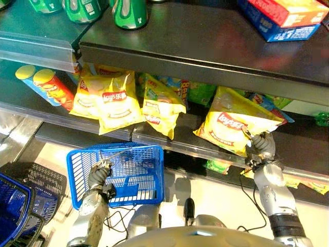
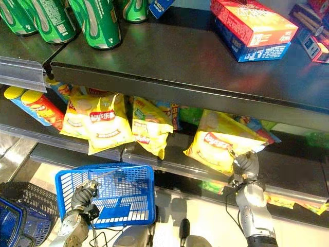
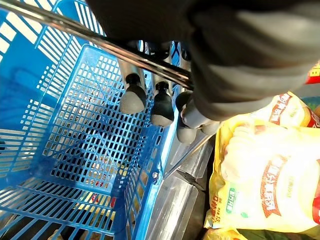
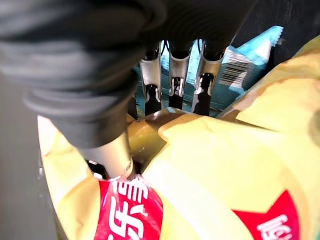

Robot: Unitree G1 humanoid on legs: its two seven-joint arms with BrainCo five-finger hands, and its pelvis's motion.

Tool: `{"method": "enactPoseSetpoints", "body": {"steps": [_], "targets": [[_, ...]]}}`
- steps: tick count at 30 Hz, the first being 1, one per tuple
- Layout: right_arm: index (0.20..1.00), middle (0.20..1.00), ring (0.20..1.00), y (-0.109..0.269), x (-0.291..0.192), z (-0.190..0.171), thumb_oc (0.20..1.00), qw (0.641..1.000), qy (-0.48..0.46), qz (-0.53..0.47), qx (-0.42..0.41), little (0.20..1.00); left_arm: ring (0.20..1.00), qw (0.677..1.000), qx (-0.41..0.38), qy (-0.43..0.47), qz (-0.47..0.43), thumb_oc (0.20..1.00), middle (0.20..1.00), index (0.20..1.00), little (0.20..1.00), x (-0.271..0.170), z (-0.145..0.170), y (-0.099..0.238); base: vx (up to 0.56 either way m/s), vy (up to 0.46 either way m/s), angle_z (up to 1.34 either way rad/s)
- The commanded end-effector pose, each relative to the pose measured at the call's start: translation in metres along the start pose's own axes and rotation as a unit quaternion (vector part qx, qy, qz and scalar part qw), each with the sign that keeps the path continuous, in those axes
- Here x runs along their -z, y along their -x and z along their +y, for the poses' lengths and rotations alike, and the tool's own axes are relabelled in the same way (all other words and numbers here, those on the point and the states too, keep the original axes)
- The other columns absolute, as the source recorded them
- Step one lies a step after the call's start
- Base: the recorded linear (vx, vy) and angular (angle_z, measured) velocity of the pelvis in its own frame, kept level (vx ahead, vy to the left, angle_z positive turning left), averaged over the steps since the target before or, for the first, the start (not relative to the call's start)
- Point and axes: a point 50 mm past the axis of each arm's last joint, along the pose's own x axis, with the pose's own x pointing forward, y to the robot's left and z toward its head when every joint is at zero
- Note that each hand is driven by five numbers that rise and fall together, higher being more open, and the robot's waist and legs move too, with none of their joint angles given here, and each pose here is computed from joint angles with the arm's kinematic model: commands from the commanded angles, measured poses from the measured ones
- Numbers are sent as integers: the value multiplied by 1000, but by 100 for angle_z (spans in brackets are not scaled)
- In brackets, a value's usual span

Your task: Pick up the snacks into the basket

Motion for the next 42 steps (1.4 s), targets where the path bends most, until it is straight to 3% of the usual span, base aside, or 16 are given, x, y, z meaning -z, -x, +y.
{"method": "enactPoseSetpoints", "body": {"steps": [1,3,8,9,11,14,17,22,31,42], "targets": [[200,200,200,1,-13,6,200,998,26,-33,-45,200,200,981,67,53,-173,200,200,200,200,-75,-30,-11,-78,-22,-5],[200,200,200,3,0,11,200,998,13,-4,-64,200,200,978,82,53,-184,200,200,200,200,-83,-38,-12,-105,-18,-5],[200,200,200,-4,26,29,200,983,112,59,-132,200,200,960,147,57,-231,200,200,200,200,-116,-72,-16,-229,-21,-10],[200,200,200,-20,30,39,200,960,221,64,-158,200,200,942,200,56,-263,200,200,200,200,-136,-99,-12,-210,-28,-11],[200,200,200,-23,29,42,200,958,232,62,-159,200,200,938,209,59,-268,200,200,200,200,-140,-105,-11,-126,-26,-21],[200,200,200,-45,25,68,200,914,347,43,-207,200,200,913,269,56,-302,200,200,200,200,-161,-142,-1,-108,-24,-6],[200,200,200,-51,23,75,200,900,375,37,-219,200,200,902,289,59,-316,200,200,200,200,-169,-154,4,-115,-16,9],[200,200,200,-58,8,116,200,854,433,-17,-287,200,200,876,333,65,-343,200,200,200,200,-187,-183,20,-82,3,1],[200,200,200,-63,2,149,200,814,488,-59,-310,200,200,850,377,88,-357,200,200,200,200,-197,-213,41,-45,5,6],[200,200,200,-58,6,113,200,793,537,-57,-282,200,200,851,355,83,-378,200,200,200,200,-211,-211,39,-2,22,5]]}}
